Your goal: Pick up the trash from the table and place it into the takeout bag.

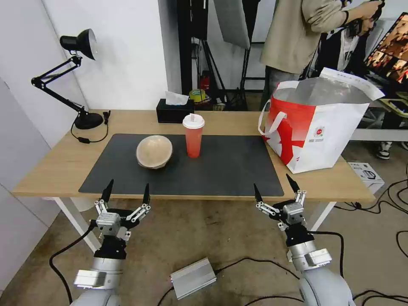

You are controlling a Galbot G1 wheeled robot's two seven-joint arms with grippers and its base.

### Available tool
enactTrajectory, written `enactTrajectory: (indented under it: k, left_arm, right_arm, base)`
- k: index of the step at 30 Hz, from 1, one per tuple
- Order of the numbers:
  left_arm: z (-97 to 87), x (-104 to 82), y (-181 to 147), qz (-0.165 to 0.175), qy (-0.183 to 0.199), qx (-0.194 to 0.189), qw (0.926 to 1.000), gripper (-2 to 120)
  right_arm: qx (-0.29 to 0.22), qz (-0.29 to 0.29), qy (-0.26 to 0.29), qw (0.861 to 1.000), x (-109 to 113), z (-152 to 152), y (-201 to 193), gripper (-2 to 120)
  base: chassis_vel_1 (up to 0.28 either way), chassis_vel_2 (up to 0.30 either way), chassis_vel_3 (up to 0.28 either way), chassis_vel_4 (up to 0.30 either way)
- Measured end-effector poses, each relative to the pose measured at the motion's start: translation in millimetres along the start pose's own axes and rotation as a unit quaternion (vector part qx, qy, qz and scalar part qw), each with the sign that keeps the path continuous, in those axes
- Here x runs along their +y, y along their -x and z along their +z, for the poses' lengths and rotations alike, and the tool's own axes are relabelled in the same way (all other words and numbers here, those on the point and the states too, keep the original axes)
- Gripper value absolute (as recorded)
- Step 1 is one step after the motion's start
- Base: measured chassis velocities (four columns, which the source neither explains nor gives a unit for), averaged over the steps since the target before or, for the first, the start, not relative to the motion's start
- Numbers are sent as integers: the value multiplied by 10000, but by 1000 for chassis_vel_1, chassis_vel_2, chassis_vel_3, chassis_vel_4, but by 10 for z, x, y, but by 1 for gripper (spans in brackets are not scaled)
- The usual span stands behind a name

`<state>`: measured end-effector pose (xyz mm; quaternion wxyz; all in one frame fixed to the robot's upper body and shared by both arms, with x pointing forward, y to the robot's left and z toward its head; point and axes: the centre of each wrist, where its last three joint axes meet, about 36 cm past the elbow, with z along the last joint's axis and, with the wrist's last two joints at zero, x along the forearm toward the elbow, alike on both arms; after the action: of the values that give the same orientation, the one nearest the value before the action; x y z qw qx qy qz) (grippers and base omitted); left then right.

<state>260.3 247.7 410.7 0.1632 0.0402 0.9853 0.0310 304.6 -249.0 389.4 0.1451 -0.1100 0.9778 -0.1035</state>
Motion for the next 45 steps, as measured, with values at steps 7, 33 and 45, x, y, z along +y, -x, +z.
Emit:
enactTrajectory:
  k: [7, 33, 45]
  left_arm:
    - [4, 21, -45, 6, 18, -7, 10000, 100]
    - [-20, 173, -176, -173, 218, -155, 9995, 100]
    - [23, 129, -176, -224, 217, -112, 9995, 100]
  right_arm:
    - [-4, -103, 26, 9999, 51, -45, 80, 100]
    - [-4, -807, 226, 9965, -200, -88, 626, 100]
    - [198, -1251, 554, 9904, -239, 16, 1009, 100]
  base:
    - [0, 0, 0, 0]
    - [0, 0, 0, 0]
    - [0, 0, 0, 0]
